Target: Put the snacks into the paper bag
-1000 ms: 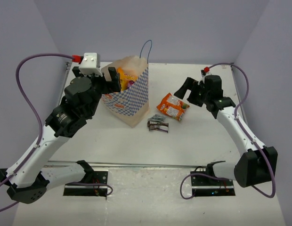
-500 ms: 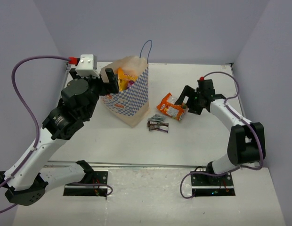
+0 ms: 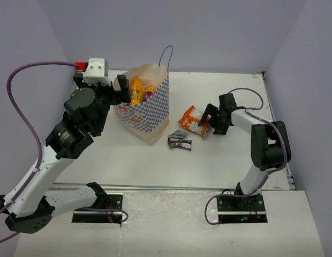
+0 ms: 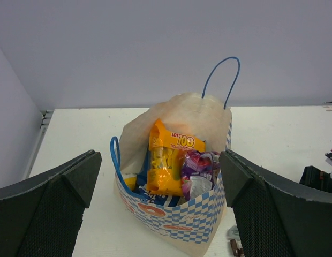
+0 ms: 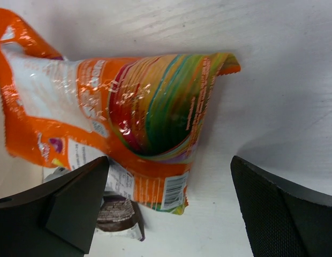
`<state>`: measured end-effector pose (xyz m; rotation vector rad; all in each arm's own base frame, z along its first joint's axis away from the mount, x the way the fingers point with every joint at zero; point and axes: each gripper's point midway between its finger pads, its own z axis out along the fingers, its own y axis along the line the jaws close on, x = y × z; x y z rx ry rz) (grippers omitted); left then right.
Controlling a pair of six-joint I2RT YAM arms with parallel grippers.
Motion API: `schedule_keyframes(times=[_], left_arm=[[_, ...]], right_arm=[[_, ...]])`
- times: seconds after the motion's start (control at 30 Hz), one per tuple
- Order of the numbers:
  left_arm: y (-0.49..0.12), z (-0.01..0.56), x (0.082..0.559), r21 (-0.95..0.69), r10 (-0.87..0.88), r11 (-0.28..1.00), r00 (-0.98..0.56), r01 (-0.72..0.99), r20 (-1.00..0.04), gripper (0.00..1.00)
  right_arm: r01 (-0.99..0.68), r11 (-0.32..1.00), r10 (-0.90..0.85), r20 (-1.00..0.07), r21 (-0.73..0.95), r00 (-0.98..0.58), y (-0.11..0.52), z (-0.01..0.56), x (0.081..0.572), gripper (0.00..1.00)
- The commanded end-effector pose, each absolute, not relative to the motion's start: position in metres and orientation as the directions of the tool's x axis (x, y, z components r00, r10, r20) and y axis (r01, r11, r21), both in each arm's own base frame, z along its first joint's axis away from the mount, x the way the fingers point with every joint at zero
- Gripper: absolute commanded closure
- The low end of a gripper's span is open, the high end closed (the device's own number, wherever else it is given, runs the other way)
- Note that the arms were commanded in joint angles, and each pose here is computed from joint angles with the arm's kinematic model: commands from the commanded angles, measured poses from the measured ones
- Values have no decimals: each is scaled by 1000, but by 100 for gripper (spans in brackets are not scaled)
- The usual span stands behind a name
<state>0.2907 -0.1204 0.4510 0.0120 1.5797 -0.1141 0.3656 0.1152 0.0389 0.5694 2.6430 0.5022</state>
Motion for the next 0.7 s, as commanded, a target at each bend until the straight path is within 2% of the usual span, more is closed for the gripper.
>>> schedule_keyframes(times=[0.0,0.1,0.2,0.23,0.27,0.3,0.37,0.4,0.47,0.5,0.53,0.67], left_arm=[[-105,475,284,-73,-75,997,56,41,-996,0],[-101,477,282,-67,-69,997,64,30,-996,0],[-99,481,282,-67,-69,997,74,26,-995,0],[-99,483,282,-68,-70,997,78,26,-994,0],[-99,485,282,-71,-73,997,82,26,-994,0],[-100,486,283,-70,-72,997,84,27,-994,0],[-103,487,285,-69,-72,997,81,32,-994,0],[-103,487,286,-69,-72,997,81,33,-994,0],[-105,487,286,-74,-77,996,80,40,-994,0],[-107,487,287,-79,-82,996,77,43,-994,0],[-107,487,287,-84,-87,995,77,47,-993,0],[-109,486,286,-99,-102,994,69,51,-992,0]], right_arm=[[317,856,468,-352,409,-811,111,50,387,2],[339,851,484,-348,400,-803,109,50,391,7],[355,851,491,-348,388,-799,109,50,394,16],[360,850,494,-345,385,-798,108,49,396,26],[358,850,494,-345,387,-798,109,50,397,31],[354,849,492,-344,392,-800,110,51,398,43],[349,848,491,-343,399,-801,112,52,398,54],[347,846,492,-342,405,-800,112,53,397,68],[342,845,491,-342,412,-801,114,53,395,82],[336,846,487,-342,414,-804,114,53,395,94],[330,845,485,-340,421,-806,116,54,394,100],[315,842,477,-334,437,-813,118,57,391,100]])
